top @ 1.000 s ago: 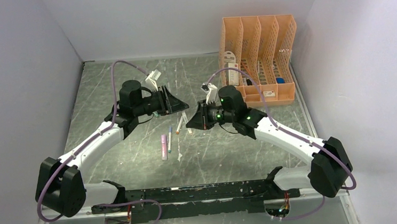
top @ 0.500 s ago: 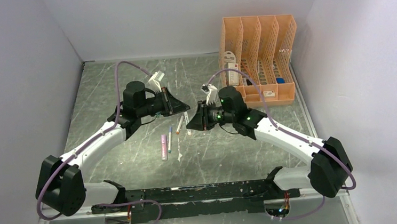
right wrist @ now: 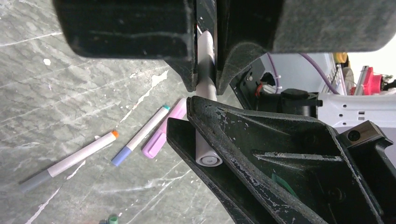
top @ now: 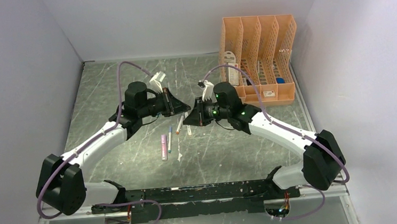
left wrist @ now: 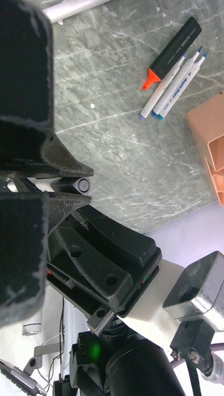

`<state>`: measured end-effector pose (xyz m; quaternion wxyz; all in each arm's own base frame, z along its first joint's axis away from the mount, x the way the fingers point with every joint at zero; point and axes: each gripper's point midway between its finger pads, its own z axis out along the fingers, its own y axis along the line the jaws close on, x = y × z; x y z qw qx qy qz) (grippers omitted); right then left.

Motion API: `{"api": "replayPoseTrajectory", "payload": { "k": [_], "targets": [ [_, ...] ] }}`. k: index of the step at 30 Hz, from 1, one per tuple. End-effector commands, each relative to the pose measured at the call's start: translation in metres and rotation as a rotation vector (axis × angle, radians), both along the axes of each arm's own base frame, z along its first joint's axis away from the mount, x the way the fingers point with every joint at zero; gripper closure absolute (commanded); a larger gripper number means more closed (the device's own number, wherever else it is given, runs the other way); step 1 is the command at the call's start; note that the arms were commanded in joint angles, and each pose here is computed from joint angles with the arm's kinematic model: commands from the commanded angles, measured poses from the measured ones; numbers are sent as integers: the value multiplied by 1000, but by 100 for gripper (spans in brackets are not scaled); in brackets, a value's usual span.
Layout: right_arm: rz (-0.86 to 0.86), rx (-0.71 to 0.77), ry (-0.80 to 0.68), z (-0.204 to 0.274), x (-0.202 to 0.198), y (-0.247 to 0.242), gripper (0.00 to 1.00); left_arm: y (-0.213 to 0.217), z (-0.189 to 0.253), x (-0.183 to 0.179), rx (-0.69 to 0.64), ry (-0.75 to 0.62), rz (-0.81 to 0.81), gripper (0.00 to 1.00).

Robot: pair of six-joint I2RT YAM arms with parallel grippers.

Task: Open the pen caps

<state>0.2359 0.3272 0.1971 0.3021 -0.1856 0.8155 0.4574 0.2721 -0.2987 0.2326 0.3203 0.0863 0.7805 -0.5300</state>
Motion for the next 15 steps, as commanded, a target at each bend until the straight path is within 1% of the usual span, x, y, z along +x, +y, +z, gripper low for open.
{"api": "replayPoseTrajectory", "payload": {
  "k": [1, 4, 6, 9, 11, 13, 15],
  "targets": [
    [12, 8, 30, -7, -5, 0, 100, -4, 8, 15, -2, -52, 39, 93],
    [26, 4, 73, -20, -18, -2, 100, -2, 11, 48, 45, -83, 104, 93],
    [40, 0, 108, -29, -32, -3, 100, 8, 17, 79, 53, -102, 179, 93],
    [67, 6, 166, -42, -57, -2, 100, 48, 30, 136, -11, -110, 344, 93],
    [75, 12, 193, -48, -71, -2, 100, 75, 34, 167, -48, -102, 427, 93],
    [67, 22, 211, -49, -77, -5, 100, 85, 43, 186, -66, -110, 437, 93],
    [46, 5, 201, -49, -77, -11, 100, 85, 43, 189, -47, -94, 410, 93]
  ]
}}
